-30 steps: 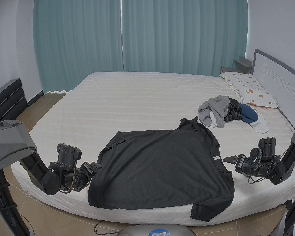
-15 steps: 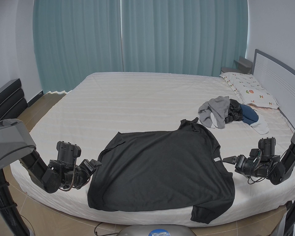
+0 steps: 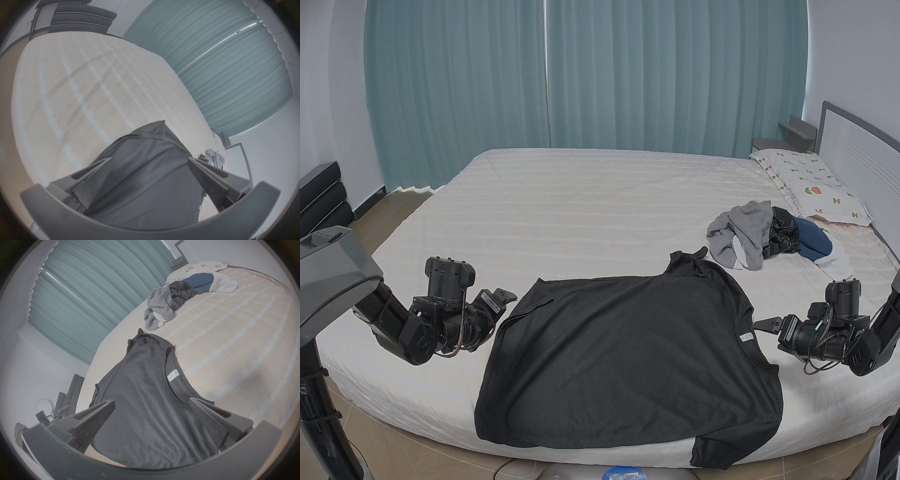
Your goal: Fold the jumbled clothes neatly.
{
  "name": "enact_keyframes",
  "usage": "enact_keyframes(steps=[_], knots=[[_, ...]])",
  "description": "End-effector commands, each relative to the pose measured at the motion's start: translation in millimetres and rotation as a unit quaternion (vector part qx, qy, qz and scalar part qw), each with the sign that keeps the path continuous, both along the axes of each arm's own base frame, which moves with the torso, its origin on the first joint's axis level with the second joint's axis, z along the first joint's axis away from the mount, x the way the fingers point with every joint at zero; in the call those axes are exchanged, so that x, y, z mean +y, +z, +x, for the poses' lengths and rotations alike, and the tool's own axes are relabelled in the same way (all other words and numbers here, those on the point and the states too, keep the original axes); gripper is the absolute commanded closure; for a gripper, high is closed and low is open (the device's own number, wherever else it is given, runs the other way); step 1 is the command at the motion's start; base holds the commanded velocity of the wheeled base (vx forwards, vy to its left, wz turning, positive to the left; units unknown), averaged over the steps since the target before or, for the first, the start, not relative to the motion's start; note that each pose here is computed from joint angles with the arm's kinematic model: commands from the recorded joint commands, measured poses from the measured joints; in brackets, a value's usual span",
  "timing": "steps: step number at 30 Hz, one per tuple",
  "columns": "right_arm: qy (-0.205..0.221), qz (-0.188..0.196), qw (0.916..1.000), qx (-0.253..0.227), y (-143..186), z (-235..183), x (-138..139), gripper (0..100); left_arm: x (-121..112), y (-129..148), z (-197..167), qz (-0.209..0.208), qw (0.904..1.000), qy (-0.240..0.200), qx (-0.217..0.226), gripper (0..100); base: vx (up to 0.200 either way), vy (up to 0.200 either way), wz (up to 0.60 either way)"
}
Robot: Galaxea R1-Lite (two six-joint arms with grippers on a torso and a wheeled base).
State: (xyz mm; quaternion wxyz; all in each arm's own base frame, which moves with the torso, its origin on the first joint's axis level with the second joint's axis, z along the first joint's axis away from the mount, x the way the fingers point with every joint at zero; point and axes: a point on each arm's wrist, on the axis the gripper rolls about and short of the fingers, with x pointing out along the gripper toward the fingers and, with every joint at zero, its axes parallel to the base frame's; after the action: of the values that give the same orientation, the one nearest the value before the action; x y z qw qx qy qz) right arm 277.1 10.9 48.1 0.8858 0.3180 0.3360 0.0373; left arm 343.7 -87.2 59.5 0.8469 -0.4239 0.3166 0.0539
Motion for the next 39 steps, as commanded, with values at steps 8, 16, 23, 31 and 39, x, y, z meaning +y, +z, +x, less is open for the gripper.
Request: enact_keyframes(steps=[8, 16, 23, 31, 39], knots=[[0.001, 0.000, 1.0000, 0.006, -3, 1, 0, 0, -47, -40, 57, 0.010, 0.9990, -0.036, 0.023, 0, 0.000, 0.000, 0.00], [0.009, 0.000, 0.9999, 0.008, -4, -1, 5, 0, -64, -55, 83, 0.010, 0.9984, -0.046, 0.031, 0, 0.000, 0.000, 0.00], [0.011, 0.000, 0.9999, 0.010, -5, -2, 6, 0, -70, -68, 97, 0.013, 0.9983, -0.048, 0.029, 0, 0.000, 0.000, 0.00], [0.016, -0.001, 0.9998, 0.009, -4, -3, 9, 0, -57, -71, 127, 0.017, 0.9995, -0.023, 0.017, 0, 0.000, 0.000, 0.00], [0.016, -0.002, 0.9998, 0.010, -5, -2, 9, 0, -15, -66, 161, 0.028, 0.9990, 0.023, -0.026, 0, 0.000, 0.000, 0.00]])
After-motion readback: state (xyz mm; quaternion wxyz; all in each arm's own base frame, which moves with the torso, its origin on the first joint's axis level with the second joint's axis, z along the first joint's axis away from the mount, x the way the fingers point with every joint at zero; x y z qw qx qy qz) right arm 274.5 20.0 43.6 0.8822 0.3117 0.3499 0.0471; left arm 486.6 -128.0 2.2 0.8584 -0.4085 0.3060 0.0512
